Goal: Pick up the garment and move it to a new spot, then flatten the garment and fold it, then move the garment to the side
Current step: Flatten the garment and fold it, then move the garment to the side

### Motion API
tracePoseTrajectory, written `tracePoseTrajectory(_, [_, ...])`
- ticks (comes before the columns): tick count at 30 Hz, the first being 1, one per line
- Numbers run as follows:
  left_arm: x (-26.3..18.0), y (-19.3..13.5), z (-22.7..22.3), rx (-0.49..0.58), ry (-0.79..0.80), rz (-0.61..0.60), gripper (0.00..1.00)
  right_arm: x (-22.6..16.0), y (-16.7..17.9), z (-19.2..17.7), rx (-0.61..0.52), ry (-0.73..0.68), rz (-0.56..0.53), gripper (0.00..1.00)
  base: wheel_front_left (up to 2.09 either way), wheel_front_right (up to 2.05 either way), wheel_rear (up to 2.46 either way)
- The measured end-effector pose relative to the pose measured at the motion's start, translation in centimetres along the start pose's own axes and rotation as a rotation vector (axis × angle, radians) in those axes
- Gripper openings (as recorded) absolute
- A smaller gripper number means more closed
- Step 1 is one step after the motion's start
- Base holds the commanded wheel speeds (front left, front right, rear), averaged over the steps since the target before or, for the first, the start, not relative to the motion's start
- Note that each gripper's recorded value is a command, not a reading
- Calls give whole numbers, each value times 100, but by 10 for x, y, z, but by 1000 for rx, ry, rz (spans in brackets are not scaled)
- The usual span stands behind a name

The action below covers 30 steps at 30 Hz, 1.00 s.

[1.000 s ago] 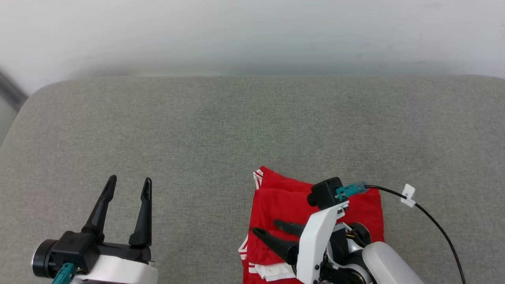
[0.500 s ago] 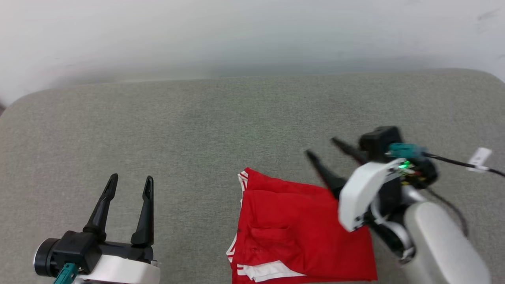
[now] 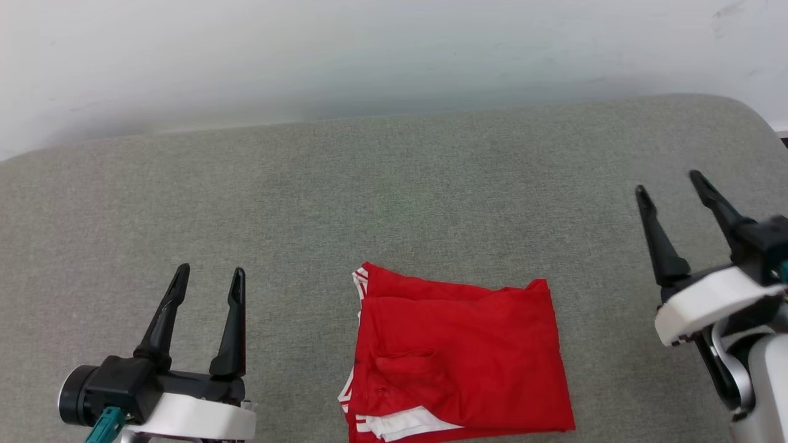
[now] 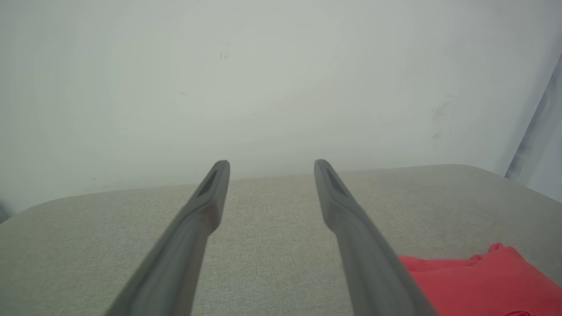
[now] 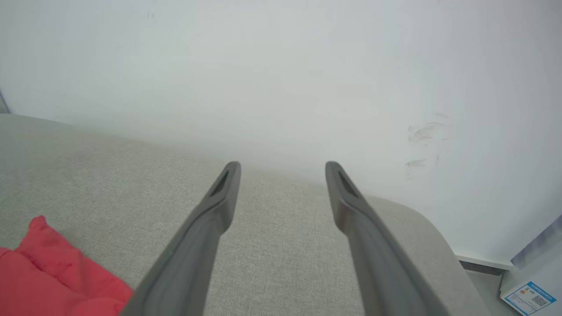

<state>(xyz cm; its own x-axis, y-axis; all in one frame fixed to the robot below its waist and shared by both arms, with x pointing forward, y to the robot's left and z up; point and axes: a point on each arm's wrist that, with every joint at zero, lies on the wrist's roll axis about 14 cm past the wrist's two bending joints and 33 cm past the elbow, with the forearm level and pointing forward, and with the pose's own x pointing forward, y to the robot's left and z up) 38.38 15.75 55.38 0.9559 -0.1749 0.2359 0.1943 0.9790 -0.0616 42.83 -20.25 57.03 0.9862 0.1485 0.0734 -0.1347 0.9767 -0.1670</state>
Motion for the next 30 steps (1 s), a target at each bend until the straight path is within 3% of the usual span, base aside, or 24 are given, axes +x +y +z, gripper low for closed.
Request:
tracePoseTrajectory(11, [2,-2,6,-17,-21,3,100,-41,-14,1,87,-117,-129,100,0,0,0])
tracePoseTrajectory(30, [-2,-8,4,-9,-14,-11,100,-45,6,-5,133,-108,-102,100,0,0,0])
